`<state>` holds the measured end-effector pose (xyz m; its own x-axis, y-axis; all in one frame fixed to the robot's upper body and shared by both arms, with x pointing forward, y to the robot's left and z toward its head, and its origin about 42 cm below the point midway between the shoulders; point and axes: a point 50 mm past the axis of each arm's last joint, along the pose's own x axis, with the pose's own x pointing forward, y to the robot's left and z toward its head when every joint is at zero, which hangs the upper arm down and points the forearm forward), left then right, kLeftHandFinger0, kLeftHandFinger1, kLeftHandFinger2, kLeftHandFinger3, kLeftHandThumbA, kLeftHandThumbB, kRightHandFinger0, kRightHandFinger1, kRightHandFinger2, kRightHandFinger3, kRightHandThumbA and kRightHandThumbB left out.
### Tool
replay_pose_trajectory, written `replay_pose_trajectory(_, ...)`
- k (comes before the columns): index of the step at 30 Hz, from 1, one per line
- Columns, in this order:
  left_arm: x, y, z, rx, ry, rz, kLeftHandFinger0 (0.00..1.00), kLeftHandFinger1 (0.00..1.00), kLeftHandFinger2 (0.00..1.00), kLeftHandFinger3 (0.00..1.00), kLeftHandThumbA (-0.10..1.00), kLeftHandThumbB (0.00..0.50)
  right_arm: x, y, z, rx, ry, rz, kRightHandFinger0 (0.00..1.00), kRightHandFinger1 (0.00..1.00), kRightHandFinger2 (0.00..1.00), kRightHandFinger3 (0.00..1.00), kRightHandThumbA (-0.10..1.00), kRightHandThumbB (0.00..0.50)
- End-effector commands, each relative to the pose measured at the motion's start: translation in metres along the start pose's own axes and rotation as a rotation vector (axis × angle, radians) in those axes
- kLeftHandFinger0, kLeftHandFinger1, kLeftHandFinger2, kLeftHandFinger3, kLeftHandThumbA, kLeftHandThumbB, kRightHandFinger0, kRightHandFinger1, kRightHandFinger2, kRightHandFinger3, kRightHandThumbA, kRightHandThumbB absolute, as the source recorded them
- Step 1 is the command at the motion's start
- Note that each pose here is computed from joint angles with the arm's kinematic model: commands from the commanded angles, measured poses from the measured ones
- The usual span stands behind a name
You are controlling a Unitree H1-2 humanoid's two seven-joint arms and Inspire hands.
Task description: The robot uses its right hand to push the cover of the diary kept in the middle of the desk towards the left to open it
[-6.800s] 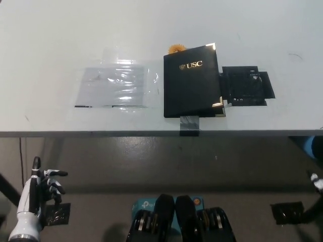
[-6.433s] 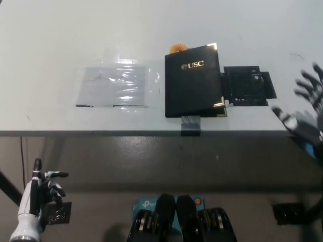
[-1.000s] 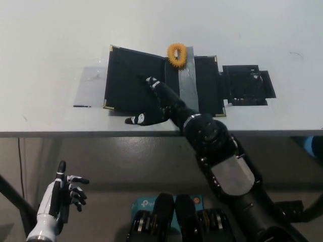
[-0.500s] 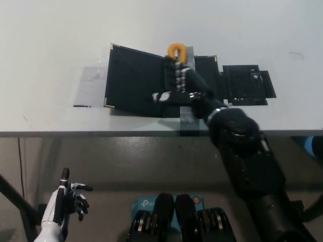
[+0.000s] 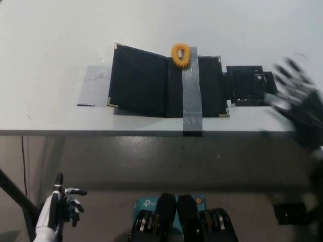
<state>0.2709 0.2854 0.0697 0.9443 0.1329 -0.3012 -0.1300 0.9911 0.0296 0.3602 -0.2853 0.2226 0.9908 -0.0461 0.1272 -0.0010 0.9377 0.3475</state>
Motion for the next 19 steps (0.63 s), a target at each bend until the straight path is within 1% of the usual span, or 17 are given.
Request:
replay_pose_trajectory(1,-0.004,0.016,0.014,-0.009,-0.089,0.056,0.13,0.16,0.2,0.39,1.0,0.465,-0.042,-0.03,0.028,-0.053,-0.211,0.003,0.81,0.88,0.85,0.91,1.0,0.227)
replay_pose_trajectory(2,-0.002,0.022,0.018,0.011,-0.088,0.064,0.13,0.15,0.2,0.38,1.0,0.48,-0.049,-0.035,0.017,-0.081,-0.203,-0.023,0.79,0.86,0.85,0.9,1.0,0.225)
replay_pose_trajectory(3,-0.002,0.022,0.018,0.007,-0.092,0.065,0.13,0.15,0.19,0.38,1.0,0.468,-0.062,-0.053,-0.002,-0.177,-0.186,-0.073,0.79,0.87,0.85,0.89,1.0,0.224)
replay_pose_trajectory(4,-0.002,0.022,0.018,0.007,-0.092,0.065,0.12,0.15,0.19,0.38,1.0,0.468,-0.062,-0.053,-0.002,-0.178,-0.187,-0.072,0.79,0.86,0.85,0.89,1.0,0.224)
replay_pose_trajectory(5,-0.002,0.022,0.018,0.01,-0.089,0.059,0.13,0.16,0.21,0.4,1.0,0.472,-0.074,-0.07,-0.02,-0.212,-0.164,-0.126,0.77,0.85,0.85,0.87,1.0,0.239)
replay_pose_trajectory(6,-0.002,0.022,0.018,0.01,-0.089,0.059,0.14,0.16,0.21,0.41,1.0,0.472,-0.074,-0.07,-0.02,-0.213,-0.165,-0.125,0.77,0.85,0.84,0.86,0.99,0.24)
replay_pose_trajectory(7,-0.002,0.023,0.018,0.015,-0.09,0.059,0.14,0.16,0.2,0.41,1.0,0.487,-0.077,-0.075,-0.028,-0.241,-0.164,-0.149,0.75,0.85,0.84,0.86,0.99,0.233)
replay_pose_trajectory(8,-0.002,0.023,0.018,0.022,-0.092,0.059,0.14,0.16,0.19,0.41,1.0,0.49,-0.083,-0.083,-0.039,-0.284,-0.159,-0.181,0.74,0.84,0.84,0.86,0.99,0.235)
replay_pose_trajectory(9,-0.002,0.023,0.018,0.001,-0.089,0.062,0.12,0.15,0.18,0.39,1.0,0.497,-0.089,-0.091,-0.054,-0.308,-0.13,-0.224,0.76,0.87,0.86,0.87,1.0,0.243)
replay_pose_trajectory(11,-0.002,0.023,0.018,-0.002,-0.089,0.062,0.11,0.14,0.18,0.39,1.0,0.5,-0.09,-0.092,-0.056,-0.313,-0.13,-0.228,0.77,0.87,0.86,0.87,1.0,0.244)
replay_pose_trajectory(12,-0.002,0.023,0.019,0.017,-0.088,0.064,0.12,0.16,0.21,0.4,1.0,0.487,-0.098,-0.102,-0.072,-0.323,-0.078,-0.281,0.76,0.86,0.86,0.87,1.0,0.244)
replay_pose_trajectory(13,-0.004,0.024,0.018,0.019,-0.089,0.066,0.12,0.15,0.21,0.4,1.0,0.498,-0.104,-0.106,-0.08,-0.334,-0.06,-0.293,0.76,0.86,0.86,0.86,1.0,0.262)
replay_pose_trajectory(14,-0.004,0.024,0.018,0.017,-0.076,0.072,0.13,0.15,0.21,0.4,1.0,0.5,-0.106,-0.108,-0.085,-0.339,-0.049,-0.308,0.75,0.85,0.86,0.85,1.0,0.265)
replay_pose_trajectory(15,-0.004,0.024,0.018,0.012,-0.08,0.069,0.11,0.14,0.21,0.4,1.0,0.477,-0.106,-0.108,-0.087,-0.346,-0.047,-0.308,0.73,0.84,0.85,0.84,0.99,0.268)
replay_pose_trajectory(16,-0.004,0.024,0.018,0.005,-0.085,0.064,0.1,0.14,0.2,0.41,1.0,0.479,-0.108,-0.108,-0.092,-0.356,-0.041,-0.306,0.72,0.84,0.85,0.84,0.99,0.276)
replay_pose_trajectory(17,-0.003,0.024,0.02,0.007,-0.086,0.064,0.11,0.15,0.2,0.42,1.0,0.469,-0.109,-0.109,-0.095,-0.358,-0.035,-0.307,0.72,0.84,0.85,0.84,0.99,0.291)
replay_pose_trajectory(19,-0.002,0.024,0.021,0.005,-0.083,0.067,0.12,0.15,0.2,0.42,1.0,0.469,-0.11,-0.109,-0.098,-0.362,-0.031,-0.309,0.72,0.84,0.85,0.83,1.0,0.296)
